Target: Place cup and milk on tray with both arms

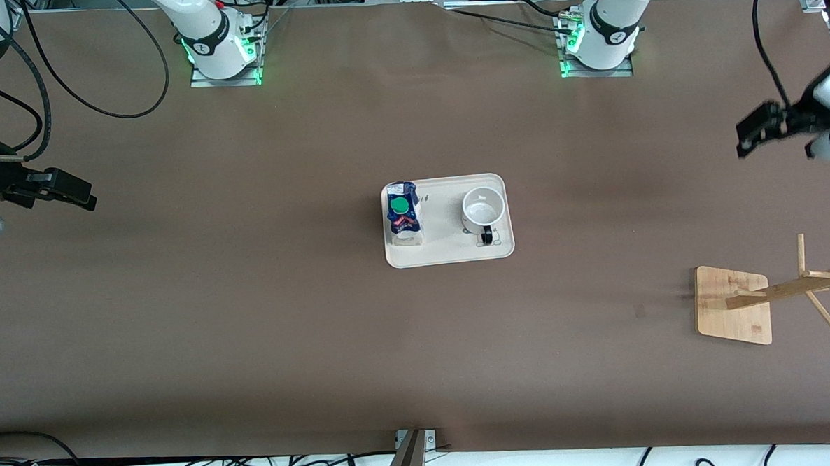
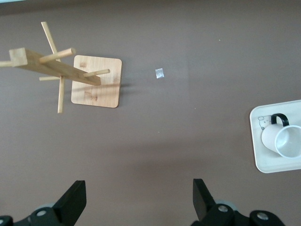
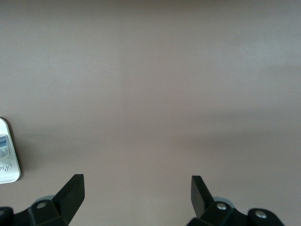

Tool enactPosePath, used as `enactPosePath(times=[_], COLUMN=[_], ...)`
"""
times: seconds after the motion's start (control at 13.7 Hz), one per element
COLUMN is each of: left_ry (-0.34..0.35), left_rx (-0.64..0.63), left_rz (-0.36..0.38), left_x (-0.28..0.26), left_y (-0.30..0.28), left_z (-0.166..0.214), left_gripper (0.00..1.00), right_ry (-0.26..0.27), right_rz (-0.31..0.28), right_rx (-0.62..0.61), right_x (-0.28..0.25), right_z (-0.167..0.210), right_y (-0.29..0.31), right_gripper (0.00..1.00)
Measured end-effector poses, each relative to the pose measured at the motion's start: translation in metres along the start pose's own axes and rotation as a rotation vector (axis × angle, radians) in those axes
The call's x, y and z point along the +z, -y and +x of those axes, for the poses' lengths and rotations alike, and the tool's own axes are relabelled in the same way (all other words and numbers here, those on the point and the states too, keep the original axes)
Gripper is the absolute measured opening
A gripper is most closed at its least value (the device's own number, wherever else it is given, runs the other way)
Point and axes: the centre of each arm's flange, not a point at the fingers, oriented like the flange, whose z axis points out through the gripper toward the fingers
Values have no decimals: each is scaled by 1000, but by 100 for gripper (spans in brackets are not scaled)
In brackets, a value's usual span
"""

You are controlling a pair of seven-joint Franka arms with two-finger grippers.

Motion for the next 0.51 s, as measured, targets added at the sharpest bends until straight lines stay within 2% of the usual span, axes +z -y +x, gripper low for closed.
enactPosePath(times=[0.15, 0.51], left_ry=[18, 43], left_rx=[56, 74], left_rz=[-8, -18], left_x=[1, 16], left_y=[-4, -7], left_z=[-13, -6], left_gripper=[100, 100], right_ry=[2, 4], right_rz=[0, 0], right_rx=[-6, -29], right_x=[0, 0], right_z=[0, -1], right_y=[2, 2], right_gripper=[100, 100])
